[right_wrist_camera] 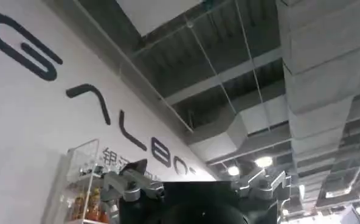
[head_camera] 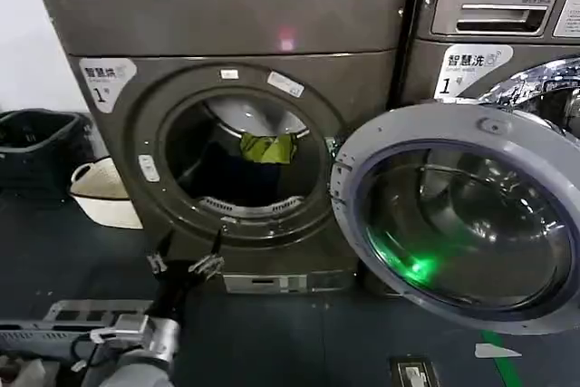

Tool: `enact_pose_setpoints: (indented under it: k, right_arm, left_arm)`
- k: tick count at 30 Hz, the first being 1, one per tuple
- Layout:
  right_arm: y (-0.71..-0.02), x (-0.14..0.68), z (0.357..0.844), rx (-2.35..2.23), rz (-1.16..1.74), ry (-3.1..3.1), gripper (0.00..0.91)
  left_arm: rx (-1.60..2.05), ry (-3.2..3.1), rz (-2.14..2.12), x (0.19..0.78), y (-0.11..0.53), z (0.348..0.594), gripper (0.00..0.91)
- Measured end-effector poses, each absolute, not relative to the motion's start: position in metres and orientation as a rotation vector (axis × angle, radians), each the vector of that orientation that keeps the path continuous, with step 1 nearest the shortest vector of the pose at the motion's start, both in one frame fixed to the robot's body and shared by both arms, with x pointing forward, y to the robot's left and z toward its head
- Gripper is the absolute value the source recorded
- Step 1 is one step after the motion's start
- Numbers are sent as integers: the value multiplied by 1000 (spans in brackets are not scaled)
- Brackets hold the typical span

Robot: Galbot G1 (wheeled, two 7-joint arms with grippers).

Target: Grasp the clothes from the dryer.

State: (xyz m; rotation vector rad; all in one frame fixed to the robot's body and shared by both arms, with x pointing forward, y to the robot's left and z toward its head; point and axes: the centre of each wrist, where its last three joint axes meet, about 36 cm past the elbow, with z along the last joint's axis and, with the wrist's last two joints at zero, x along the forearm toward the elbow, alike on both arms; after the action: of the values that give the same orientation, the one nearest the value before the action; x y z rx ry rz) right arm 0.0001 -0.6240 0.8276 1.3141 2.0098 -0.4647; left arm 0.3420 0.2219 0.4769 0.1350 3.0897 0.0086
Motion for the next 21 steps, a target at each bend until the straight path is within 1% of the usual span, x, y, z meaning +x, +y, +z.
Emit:
enact_pose_setpoints:
  k: [21]
  right_arm:
    - [-621,-3,831,1296,-475,1996,907]
  left_arm:
    - [147,3085,14,341,221,477,907]
